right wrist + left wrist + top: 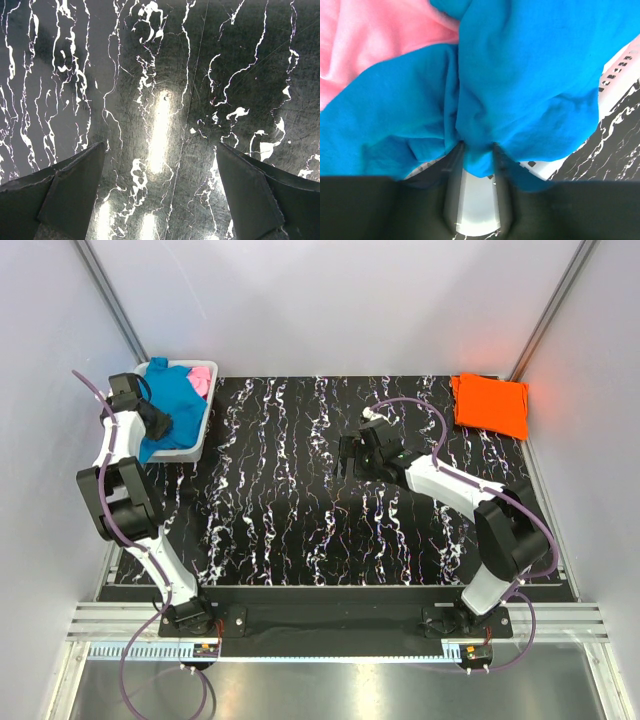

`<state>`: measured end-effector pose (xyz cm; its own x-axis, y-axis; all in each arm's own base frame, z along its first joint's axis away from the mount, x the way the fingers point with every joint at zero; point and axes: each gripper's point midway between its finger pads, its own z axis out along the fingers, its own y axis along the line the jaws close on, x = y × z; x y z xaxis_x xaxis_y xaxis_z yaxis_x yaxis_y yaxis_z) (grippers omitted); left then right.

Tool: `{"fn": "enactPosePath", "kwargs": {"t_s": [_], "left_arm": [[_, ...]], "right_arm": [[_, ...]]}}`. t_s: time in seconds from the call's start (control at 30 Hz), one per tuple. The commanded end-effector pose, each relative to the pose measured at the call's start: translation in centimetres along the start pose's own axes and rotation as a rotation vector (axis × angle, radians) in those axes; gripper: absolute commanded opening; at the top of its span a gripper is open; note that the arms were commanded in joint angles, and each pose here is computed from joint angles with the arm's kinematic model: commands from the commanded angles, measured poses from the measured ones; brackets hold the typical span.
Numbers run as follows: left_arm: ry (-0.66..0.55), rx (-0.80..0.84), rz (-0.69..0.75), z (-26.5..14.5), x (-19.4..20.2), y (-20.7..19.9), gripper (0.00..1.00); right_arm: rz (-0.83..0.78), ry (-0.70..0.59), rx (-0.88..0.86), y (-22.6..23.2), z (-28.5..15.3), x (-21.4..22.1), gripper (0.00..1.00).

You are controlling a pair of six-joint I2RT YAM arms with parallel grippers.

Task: Fold and stack the t-shirts
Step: Grab the tshirt from the pile, then move the tshirt to the center of the board

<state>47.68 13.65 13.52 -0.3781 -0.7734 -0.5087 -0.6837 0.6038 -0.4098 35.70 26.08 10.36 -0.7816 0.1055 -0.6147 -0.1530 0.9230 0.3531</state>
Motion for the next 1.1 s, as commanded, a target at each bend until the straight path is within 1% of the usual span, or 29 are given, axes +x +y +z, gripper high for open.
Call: {"fn": "enactPosePath", "kwargs": {"t_s": [0.0,0.03,0.07,0.2,0.23,0.3,0.37,0.43,0.47,0.53,0.57,0.63,0.67,0.7,0.73,0.77,0.8,0.83,0.87,0.9,0.93,0.97,1.03,1.07], "left_arm": [[-0.056,0.033,0.011,0.2,-1.7,-0.9,0.21],[-0.058,0.036,0.010,0.2,-1.8,-1.0,0.05],[-0.054,0.036,0.005,0.2,-1.7,-0.9,0.00],[-0.045,0.069,-0.009,-0.5,-1.5,-1.6,0.00],[-0.056,0.089,-0.012,-1.3,-1.8,-2.1,0.00],[-0.053,0.134,-0.016,-2.1,-1.7,-3.1,0.00],[-0.061,0.220,-0.003,-4.0,-2.0,-4.9,0.00],[-0.067,0.293,0.026,-5.9,-2.0,-6.9,0.00],[-0.056,0.344,0.057,-7.1,-1.5,-8.4,0.00],[-0.048,0.400,0.082,-8.6,-0.9,-10.0,0.00],[-0.054,0.449,0.109,-10.3,-0.7,-11.3,0.00],[-0.041,0.522,0.177,-12.4,1.1,-13.9,0.00],[-0.061,0.555,0.216,-14.1,1.4,-15.0,0.00],[-0.053,0.602,0.270,-15.7,3.1,-17.0,0.00],[-0.060,0.615,0.304,-16.6,3.8,-17.8,0.00],[-0.058,0.662,0.383,-18.9,5.6,-19.9,0.00],[-0.057,0.681,0.426,-20.1,6.7,-20.9,0.00],[-0.049,0.699,0.465,-21.0,7.9,-21.8,0.00],[-0.039,0.750,0.540,-23.3,9.9,-23.4,0.00],[-0.029,0.777,0.572,-24.5,11.1,-24.1,0.00],[-0.021,0.799,0.595,-25.5,12.1,-24.6,0.00],[0.000,0.849,0.648,-27.3,14.4,-25.6,0.00],[0.012,0.899,0.700,-29.5,16.4,-26.1,0.00],[0.029,0.940,0.750,-31.0,18.4,-26.3,0.00]], "right_arm": [[-0.018,-0.044,-0.039,1.5,-0.4,-1.8,1.00],[-0.015,-0.041,-0.038,1.5,-0.4,-1.7,1.00],[-0.016,-0.045,-0.038,1.5,-0.5,-1.8,1.00],[-0.018,-0.046,-0.039,1.5,-0.6,-1.9,1.00],[-0.018,-0.046,-0.042,1.6,-0.7,-1.9,1.00],[-0.011,-0.046,-0.041,1.7,-0.7,-2.0,1.00],[-0.005,-0.057,-0.025,1.4,-0.9,-2.2,1.00],[0.023,-0.074,0.013,0.9,-1.3,-2.5,1.00],[0.032,-0.107,0.068,-0.1,-1.6,-3.2,1.00],[0.060,-0.141,0.147,-1.4,-2.5,-3.8,1.00],[0.068,-0.191,0.214,-2.4,-3.1,-5.0,1.00],[0.073,-0.204,0.289,-3.8,-4.2,-5.5,1.00],[0.087,-0.247,0.346,-4.7,-5.1,-6.8,1.00],[0.094,-0.235,0.391,-5.6,-5.8,-6.6,1.00],[0.104,-0.243,0.416,-6.1,-6.4,-7.0,1.00],[0.133,-0.278,0.471,-7.3,-7.4,-8.0,1.00],[0.170,-0.267,0.509,-8.3,-8.1,-7.7,1.00],[0.201,-0.285,0.522,-9.0,-9.1,-8.2,1.00],[0.230,-0.298,0.547,-9.8,-9.9,-8.3,1.00],[0.292,-0.312,0.575,-11.4,-10.8,-8.6,1.00],[0.319,-0.336,0.566,-11.8,-12.0,-9.0,1.00],[0.339,-0.341,0.567,-12.3,-12.5,-8.8,1.00],[0.378,-0.390,0.572,-13.3,-14.3,-9.5,1.00],[0.384,-0.395,0.571,-13.6,-14.8,-9.4,1.00]]}}
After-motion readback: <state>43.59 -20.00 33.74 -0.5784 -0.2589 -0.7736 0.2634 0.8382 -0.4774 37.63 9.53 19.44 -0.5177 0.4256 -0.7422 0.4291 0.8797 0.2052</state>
